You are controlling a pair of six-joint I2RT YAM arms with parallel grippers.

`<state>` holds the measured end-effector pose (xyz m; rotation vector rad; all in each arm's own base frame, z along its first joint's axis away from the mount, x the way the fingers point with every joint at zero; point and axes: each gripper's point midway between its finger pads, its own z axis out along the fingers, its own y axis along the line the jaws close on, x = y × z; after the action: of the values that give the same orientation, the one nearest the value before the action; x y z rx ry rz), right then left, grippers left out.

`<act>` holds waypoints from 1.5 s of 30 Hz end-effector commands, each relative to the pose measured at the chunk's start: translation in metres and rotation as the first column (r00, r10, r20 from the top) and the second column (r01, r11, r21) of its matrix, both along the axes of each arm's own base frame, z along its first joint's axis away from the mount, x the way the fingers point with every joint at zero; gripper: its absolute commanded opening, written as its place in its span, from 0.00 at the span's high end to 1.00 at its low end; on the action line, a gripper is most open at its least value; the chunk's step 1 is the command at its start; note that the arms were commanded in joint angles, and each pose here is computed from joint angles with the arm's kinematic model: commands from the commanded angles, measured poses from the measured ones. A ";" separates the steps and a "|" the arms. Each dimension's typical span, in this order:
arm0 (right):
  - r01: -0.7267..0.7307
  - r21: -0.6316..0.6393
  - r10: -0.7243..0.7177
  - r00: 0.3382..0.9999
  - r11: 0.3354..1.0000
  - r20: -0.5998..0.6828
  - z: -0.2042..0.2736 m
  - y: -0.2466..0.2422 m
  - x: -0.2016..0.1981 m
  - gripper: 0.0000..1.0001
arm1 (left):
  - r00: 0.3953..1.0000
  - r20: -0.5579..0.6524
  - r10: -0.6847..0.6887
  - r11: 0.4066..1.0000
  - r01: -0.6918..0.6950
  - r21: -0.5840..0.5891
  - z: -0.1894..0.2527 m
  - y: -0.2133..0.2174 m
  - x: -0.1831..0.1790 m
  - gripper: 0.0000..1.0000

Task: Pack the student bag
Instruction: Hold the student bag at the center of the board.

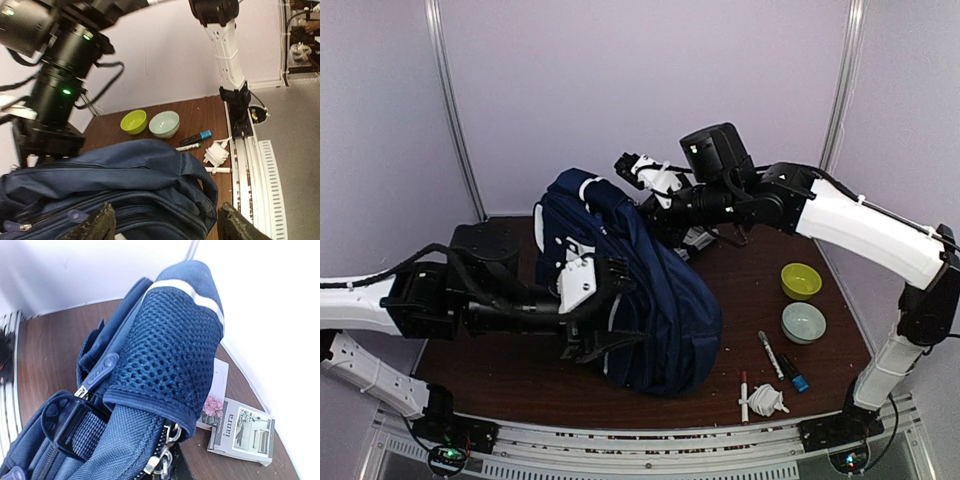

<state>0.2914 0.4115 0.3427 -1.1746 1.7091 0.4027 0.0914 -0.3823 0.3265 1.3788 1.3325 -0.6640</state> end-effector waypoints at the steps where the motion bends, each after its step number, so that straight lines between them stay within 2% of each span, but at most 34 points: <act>1: -0.147 0.216 0.092 0.965 0.965 0.248 0.095 -0.011 -0.027 1.00 | 0.998 0.067 -0.013 0.981 0.025 -0.194 0.066 0.031 -0.009 0.26; 4: -0.242 0.202 0.185 0.946 0.949 0.267 0.089 -0.013 -0.048 1.00 | 0.990 0.021 0.138 0.967 -0.130 -0.217 0.082 0.067 0.017 0.24; 6: -0.275 0.188 0.213 0.932 0.943 0.295 0.089 -0.017 -0.057 1.00 | 0.961 0.001 0.276 0.937 -0.269 -0.221 0.084 0.090 0.044 0.17; 8: -0.295 0.175 0.232 0.922 0.939 0.309 0.087 -0.019 -0.062 1.00 | 0.936 0.012 0.351 0.922 -0.343 -0.180 0.084 0.105 0.064 0.10; 10: -0.313 0.162 0.253 0.916 0.936 0.312 0.085 -0.020 -0.066 1.00 | 0.918 0.084 0.387 0.922 -0.382 -0.065 0.079 0.112 0.078 0.03; 11: -0.328 0.155 0.269 0.911 0.932 0.311 0.084 -0.020 -0.070 1.00 | 0.900 0.127 0.418 0.908 -0.419 -0.016 0.079 0.116 0.086 0.02; 12: -0.339 0.146 0.283 0.907 0.929 0.312 0.083 -0.019 -0.073 1.00 | 0.893 0.169 0.417 0.904 -0.427 0.030 0.081 0.115 0.090 0.02; 18: -0.337 0.095 0.292 0.901 0.937 0.322 0.077 -0.019 -0.081 1.00 | 0.921 0.324 0.215 0.927 -0.297 0.228 0.071 0.080 0.091 0.02; 23: -0.353 0.083 0.308 0.891 0.932 0.335 0.080 -0.022 -0.090 1.00 | 0.939 0.314 0.138 0.893 -0.255 0.370 0.047 0.074 0.110 0.02; 29: -0.378 0.071 0.330 0.873 0.923 0.359 0.080 -0.025 -0.099 1.00 | 0.942 0.288 0.169 0.880 -0.276 0.386 0.037 0.071 0.148 0.03; 31: -0.384 0.074 0.334 0.870 0.920 0.363 0.080 -0.026 -0.101 1.00 | 0.954 0.263 0.142 0.881 -0.243 0.406 0.028 0.065 0.147 0.10; 32: -0.383 0.075 0.332 0.869 0.921 0.366 0.080 -0.027 -0.101 1.00 | 0.961 0.246 0.123 0.883 -0.220 0.415 0.024 0.062 0.144 0.20; 36: -0.333 0.074 0.281 0.878 0.940 0.387 0.080 -0.035 -0.094 1.00 | 0.976 0.191 0.100 0.889 -0.174 0.423 0.015 0.063 0.135 0.94; 37: -0.316 0.072 0.264 0.882 0.946 0.390 0.079 -0.038 -0.092 1.00 | 0.977 0.183 0.106 0.893 -0.175 0.415 0.013 0.065 0.133 1.00; 41: -0.280 0.084 0.225 0.887 0.956 0.404 0.082 -0.051 -0.092 1.00 | 0.956 0.159 0.246 0.892 -0.287 0.349 0.018 0.085 0.142 1.00; 45: -0.140 0.075 0.097 0.904 0.987 0.417 0.082 -0.079 -0.079 1.00 | 0.856 0.135 0.498 0.817 -0.516 0.256 0.042 0.129 0.165 1.00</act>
<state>0.2038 0.3721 0.3380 -1.4807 1.3500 0.3730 0.2337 -0.3043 0.3492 1.4792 1.5310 -0.1414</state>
